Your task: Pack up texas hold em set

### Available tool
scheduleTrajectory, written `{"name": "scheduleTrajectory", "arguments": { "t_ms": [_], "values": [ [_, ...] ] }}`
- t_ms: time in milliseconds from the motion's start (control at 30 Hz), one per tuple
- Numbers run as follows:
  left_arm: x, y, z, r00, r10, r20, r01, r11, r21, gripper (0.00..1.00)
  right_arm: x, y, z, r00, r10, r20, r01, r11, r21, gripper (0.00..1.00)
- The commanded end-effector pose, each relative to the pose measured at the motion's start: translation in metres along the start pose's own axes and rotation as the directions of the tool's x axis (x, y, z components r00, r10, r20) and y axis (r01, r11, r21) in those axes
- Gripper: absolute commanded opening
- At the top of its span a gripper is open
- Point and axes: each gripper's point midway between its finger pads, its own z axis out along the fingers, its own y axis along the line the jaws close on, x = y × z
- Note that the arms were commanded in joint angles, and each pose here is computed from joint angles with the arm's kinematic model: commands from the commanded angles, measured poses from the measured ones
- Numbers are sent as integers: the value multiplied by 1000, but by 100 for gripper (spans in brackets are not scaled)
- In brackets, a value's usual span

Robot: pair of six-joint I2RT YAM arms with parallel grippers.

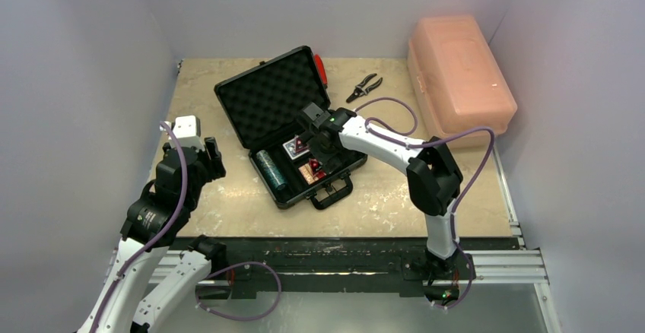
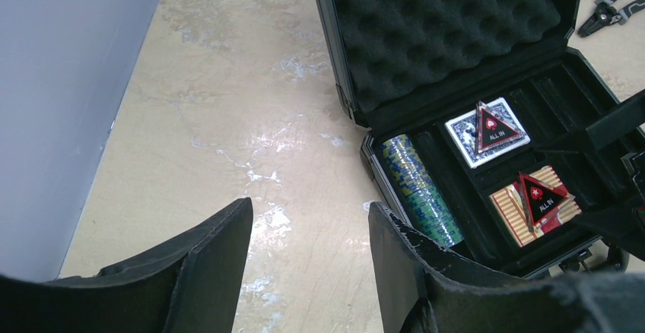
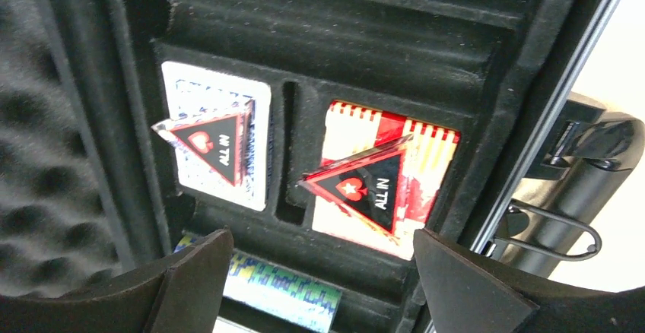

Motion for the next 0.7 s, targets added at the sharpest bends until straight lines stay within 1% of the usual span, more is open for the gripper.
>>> {"name": "scheduleTrajectory", "arguments": {
  "t_ms": [0,67,100,133,233,333,400,500,600,667],
  "values": [
    [-4,2,1,1000,-8,15,9,1000,-9,57,-5,11,-12,999,-37,8,37,997,-67,92],
    [-4,2,1,1000,-8,16,8,1000,-12,57,-3,14,-11,998,-66,3,66,994,-85,89],
    [-4,2,1,1000,-7,14,8,1000,-12,57,1,19,-11,996,-87,-15,85,990,-112,87],
    [-4,2,1,1000,-7,13,7,1000,-12,57,1,26,-12,993,-114,-8,112,983,-148,84],
    [-3,2,2,1000,-4,9,5,1000,-13,57,-6,44,-13,980,-193,55,201,956,-213,78],
    [-3,2,2,1000,-3,8,3,1000,-15,57,-22,51,-11,953,-258,158,288,934,-210,73],
    [-3,3,2,1000,-2,8,3,1000,-19,57,-38,51,-9,905,-334,263,388,901,-194,65],
    [-2,4,2,1000,0,8,0,1000,-25,57,-49,48,-5,825,-447,347,522,837,-162,54],
    [-3,5,2,1000,0,9,1,1000,-30,57,-52,44,0,748,-546,377,624,771,-122,44],
    [-3,5,2,1000,1,9,0,1000,-32,57,-54,39,3,706,-599,379,670,737,-84,41]
  ]
}}
